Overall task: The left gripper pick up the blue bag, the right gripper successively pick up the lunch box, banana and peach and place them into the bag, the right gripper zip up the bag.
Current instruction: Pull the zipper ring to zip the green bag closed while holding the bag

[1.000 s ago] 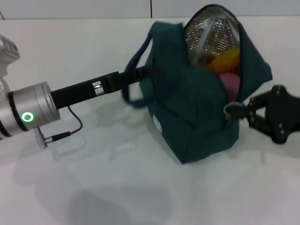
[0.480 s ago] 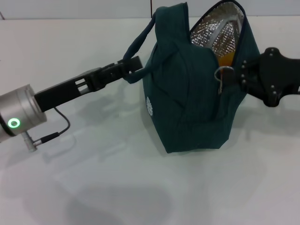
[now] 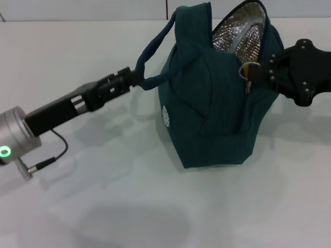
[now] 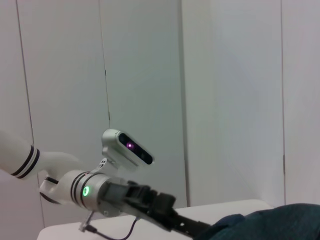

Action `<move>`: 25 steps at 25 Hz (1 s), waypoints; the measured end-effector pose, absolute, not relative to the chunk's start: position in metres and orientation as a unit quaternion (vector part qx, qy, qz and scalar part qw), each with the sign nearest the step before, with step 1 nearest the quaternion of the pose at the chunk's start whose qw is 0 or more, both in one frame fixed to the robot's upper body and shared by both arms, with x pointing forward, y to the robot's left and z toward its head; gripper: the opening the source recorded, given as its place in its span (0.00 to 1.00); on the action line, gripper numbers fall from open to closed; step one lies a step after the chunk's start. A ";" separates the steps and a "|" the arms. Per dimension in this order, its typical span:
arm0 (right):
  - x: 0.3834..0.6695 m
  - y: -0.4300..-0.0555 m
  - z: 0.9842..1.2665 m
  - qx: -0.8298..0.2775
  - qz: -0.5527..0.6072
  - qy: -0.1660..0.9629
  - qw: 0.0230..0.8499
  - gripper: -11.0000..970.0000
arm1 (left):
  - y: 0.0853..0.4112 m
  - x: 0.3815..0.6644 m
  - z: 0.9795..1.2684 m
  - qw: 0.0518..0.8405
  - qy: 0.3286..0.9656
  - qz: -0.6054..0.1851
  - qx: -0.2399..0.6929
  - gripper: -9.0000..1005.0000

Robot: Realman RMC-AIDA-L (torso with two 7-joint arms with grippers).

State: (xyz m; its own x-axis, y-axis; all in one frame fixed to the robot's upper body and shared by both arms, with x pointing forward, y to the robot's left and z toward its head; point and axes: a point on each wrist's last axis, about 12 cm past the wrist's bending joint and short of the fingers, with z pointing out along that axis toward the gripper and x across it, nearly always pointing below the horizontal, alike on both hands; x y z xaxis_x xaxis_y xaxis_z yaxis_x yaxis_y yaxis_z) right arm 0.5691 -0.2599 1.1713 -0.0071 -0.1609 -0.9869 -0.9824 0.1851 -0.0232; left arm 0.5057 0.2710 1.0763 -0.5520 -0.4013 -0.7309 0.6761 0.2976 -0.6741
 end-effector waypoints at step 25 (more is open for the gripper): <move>0.603 -0.198 1.220 -0.531 0.428 0.587 0.436 0.04 | 0.252 0.490 1.066 0.459 0.642 -0.589 0.174 0.89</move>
State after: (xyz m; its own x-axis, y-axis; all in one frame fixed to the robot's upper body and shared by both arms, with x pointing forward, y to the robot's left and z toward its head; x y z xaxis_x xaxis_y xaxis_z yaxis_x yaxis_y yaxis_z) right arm 0.6034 -0.1979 1.2201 -0.0563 -0.2492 -0.9668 -0.9967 0.0700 0.0400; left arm 0.4899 0.2525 1.0661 -0.5187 -0.3159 -0.7945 0.7639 0.2461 -0.5966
